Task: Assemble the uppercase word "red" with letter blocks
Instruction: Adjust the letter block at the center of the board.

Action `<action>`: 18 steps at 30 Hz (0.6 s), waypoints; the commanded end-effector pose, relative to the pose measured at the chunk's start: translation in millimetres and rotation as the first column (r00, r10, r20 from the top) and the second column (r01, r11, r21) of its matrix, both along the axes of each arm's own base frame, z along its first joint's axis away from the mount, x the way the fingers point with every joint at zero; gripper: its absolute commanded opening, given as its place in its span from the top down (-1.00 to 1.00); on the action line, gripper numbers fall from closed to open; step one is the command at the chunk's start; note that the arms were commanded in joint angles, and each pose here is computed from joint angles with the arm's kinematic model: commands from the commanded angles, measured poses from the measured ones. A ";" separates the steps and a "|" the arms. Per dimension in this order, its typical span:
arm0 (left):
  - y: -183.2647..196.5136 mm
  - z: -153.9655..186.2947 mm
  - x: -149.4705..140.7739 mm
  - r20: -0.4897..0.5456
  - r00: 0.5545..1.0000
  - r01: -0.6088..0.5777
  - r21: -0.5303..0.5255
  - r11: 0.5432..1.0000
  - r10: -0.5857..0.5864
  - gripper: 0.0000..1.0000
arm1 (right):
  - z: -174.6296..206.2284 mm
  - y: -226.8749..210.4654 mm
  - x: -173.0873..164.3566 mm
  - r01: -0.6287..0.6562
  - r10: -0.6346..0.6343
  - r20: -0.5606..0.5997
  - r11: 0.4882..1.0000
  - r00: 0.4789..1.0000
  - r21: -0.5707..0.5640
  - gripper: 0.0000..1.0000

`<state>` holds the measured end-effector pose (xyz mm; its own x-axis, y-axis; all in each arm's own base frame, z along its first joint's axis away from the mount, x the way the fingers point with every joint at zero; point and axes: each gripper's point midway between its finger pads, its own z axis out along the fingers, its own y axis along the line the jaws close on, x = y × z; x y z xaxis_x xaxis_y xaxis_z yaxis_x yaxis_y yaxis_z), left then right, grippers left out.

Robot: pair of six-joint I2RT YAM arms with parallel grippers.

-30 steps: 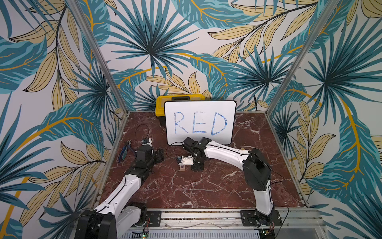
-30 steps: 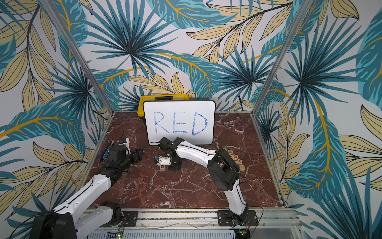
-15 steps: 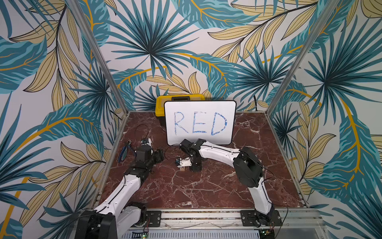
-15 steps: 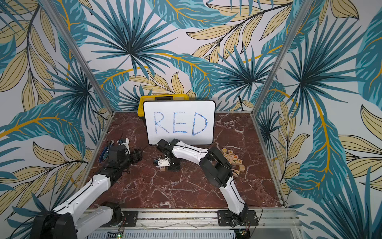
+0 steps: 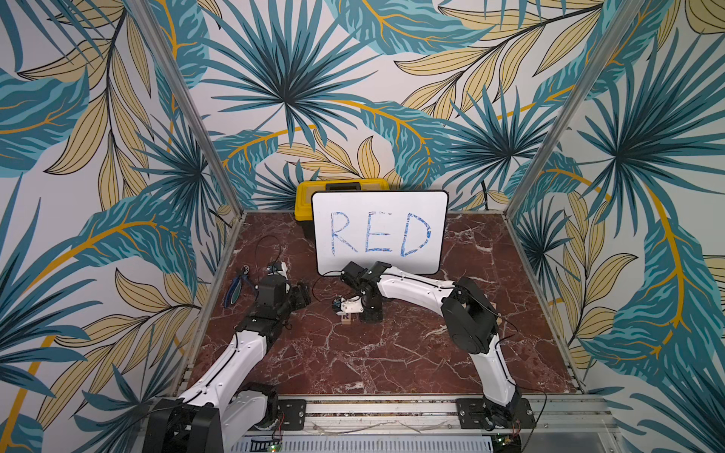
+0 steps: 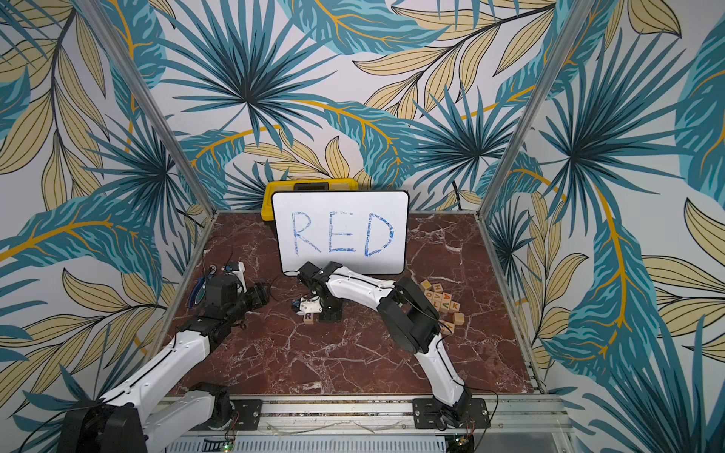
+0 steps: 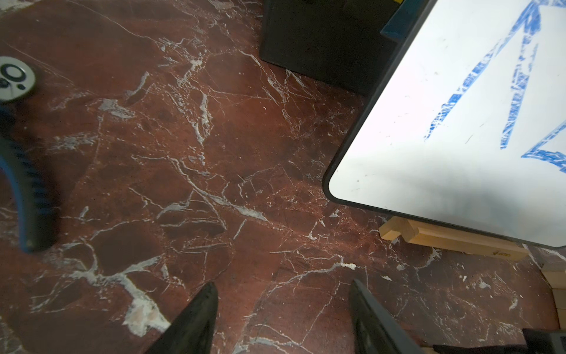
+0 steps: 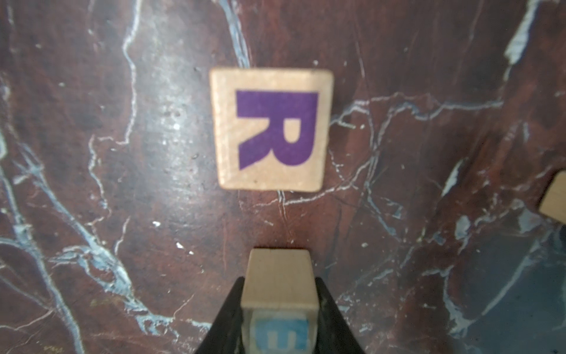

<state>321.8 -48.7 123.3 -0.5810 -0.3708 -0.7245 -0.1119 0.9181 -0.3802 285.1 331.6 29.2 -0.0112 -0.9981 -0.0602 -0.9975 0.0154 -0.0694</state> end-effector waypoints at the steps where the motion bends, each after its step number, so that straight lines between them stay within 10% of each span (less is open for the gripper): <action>1: 2.4 -4.7 -2.6 -0.013 1.000 -0.002 -0.001 1.000 0.002 -0.37 | -5.5 1.1 2.8 -0.014 0.014 -0.003 1.000 1.000 -0.005 0.59; 18: 2.1 -5.7 -3.2 -0.016 1.000 0.002 -0.004 1.000 -0.002 -0.37 | -10.5 -1.4 1.9 -0.005 0.005 -0.010 1.000 1.000 -0.011 0.47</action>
